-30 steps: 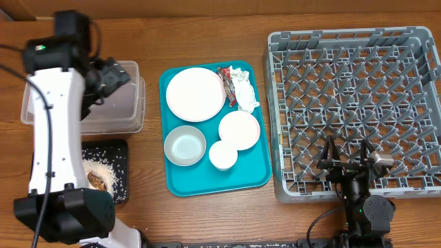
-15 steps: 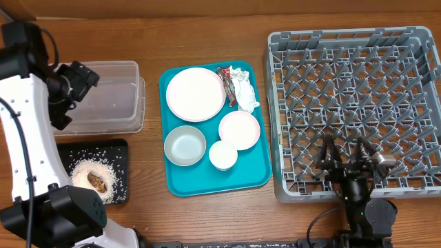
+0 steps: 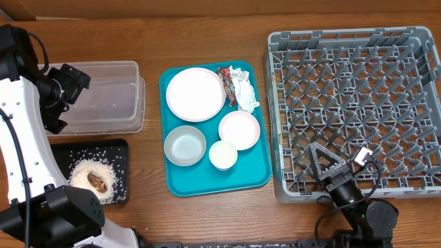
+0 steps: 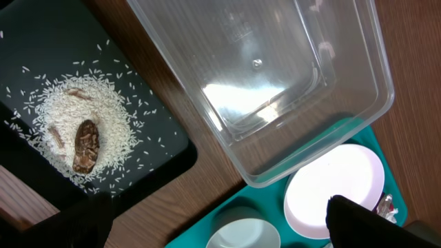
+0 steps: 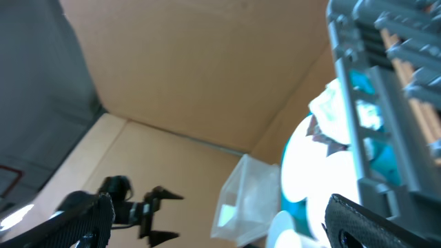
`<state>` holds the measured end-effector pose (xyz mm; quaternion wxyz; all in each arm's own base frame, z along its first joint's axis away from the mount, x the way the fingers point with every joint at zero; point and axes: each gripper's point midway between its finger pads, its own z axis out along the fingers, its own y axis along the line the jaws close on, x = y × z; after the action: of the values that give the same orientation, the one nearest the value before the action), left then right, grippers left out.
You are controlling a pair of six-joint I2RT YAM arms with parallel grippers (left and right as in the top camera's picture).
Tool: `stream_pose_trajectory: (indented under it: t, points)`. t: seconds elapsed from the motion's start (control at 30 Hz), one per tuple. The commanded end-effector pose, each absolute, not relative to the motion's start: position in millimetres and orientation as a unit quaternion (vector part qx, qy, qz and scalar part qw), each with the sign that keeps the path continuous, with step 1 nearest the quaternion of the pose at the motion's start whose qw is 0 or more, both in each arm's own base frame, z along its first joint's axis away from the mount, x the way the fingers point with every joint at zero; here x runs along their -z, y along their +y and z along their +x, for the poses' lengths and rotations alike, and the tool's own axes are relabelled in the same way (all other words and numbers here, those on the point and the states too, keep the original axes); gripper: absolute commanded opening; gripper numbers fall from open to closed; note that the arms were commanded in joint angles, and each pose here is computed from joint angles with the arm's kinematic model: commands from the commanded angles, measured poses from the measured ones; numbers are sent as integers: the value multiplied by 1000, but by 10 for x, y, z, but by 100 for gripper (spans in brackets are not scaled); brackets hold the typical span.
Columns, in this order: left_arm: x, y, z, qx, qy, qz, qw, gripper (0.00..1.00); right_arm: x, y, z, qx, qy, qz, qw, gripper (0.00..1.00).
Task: Sort waste into correct bins and load items into the dishwasher
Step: 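Move the left gripper back and grasp the white crumpled tissue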
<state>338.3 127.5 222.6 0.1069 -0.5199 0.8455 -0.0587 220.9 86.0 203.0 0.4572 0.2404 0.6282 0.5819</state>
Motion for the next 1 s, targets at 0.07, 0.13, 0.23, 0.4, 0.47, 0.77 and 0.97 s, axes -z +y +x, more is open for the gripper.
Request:
stream_pose_trajectory:
  t: [0.07, 0.13, 0.23, 0.4, 0.47, 0.77, 0.97]
  points:
    - [-2327, 1171, 3370, 85, 841, -524, 105, 100, -2092, 899, 2172, -602, 618, 233, 449, 100]
    - [-2326, 975, 3303, 125, 841, -522, 70, 100, -2095, 897, 2173, -590, 623, 216, 465, 100]
    - [-2354, 805, 3306, 162, 853, -492, 56, 100, -2087, 898, 2174, -584, 627, 209, 472, 100]
    - [-2617, 113, 3604, 298, 921, -218, 120, 94, -1979, 776, 2258, -547, 634, 233, 494, 100]
    - [-2771, -316, 3619, 358, 918, -94, 141, 90, -1860, 577, 2355, -511, 629, 290, 509, 100]
    - [-2597, -1387, 3711, 255, 956, 3, 146, 79, -1700, -94, 2464, -393, 574, 426, 578, 100]
    - [-2625, -1684, 3973, 108, 958, -60, 259, 70, -1700, -93, 2464, -393, 574, 426, 578, 100]
